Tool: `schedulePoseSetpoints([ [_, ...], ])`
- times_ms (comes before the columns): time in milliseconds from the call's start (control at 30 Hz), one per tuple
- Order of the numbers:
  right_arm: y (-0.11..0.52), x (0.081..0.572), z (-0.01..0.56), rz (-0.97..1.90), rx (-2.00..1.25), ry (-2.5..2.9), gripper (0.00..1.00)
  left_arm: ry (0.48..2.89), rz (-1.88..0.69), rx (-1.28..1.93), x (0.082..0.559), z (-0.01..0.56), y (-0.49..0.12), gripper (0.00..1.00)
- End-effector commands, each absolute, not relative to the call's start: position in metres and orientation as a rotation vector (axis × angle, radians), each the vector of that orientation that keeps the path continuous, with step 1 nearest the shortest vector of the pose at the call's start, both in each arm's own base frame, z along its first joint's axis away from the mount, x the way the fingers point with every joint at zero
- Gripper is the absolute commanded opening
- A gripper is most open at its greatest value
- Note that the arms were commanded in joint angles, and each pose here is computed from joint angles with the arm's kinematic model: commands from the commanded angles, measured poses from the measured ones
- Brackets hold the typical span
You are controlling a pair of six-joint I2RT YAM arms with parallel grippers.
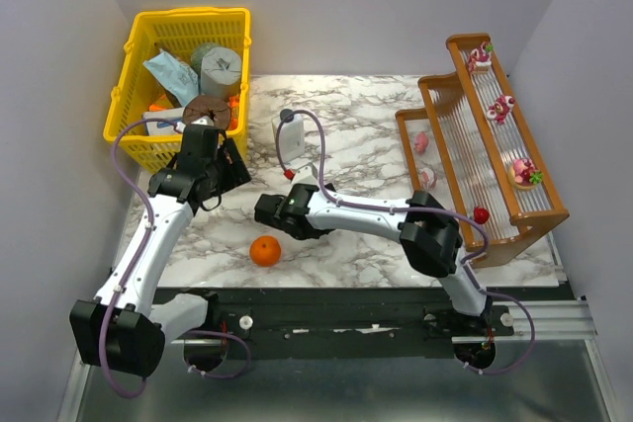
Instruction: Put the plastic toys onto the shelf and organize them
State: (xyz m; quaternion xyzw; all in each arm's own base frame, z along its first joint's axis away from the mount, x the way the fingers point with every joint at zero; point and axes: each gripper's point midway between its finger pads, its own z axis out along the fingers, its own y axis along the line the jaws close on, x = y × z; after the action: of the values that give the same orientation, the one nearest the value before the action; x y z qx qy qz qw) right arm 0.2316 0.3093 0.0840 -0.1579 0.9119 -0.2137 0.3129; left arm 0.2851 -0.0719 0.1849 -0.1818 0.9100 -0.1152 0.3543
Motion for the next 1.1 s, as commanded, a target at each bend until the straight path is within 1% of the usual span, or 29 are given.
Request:
schedulePoseSetpoints([
  [0,0.308,0.248,0.080,-0.654,-0.421,2.314,0.69,2.330,-0.329,-0.447,0.294,0.197,-0.072,0.80],
  [167,0.307,0.259,0.066,-0.693,-0.441,2.294,0.68,2.332,-0.323,-0.465,0.295,0.193,-0.068,0.80],
  [500,0.299,0.275,0.063,-0.710,-0.434,2.270,0.67,2.318,-0.317,-0.457,0.299,0.194,-0.067,0.77],
  [733,0.301,0.277,0.059,-0.691,-0.442,2.283,0.59,2.324,-0.305,-0.464,0.298,0.190,-0.065,0.75],
  [867,0.299,0.275,0.056,-0.690,-0.436,2.293,0.49,2.324,-0.305,-0.468,0.298,0.189,-0.065,0.75],
  [1067,0.295,0.271,0.052,-0.704,-0.430,2.308,0.49,2.330,-0.311,-0.466,0.298,0.187,-0.066,0.75],
])
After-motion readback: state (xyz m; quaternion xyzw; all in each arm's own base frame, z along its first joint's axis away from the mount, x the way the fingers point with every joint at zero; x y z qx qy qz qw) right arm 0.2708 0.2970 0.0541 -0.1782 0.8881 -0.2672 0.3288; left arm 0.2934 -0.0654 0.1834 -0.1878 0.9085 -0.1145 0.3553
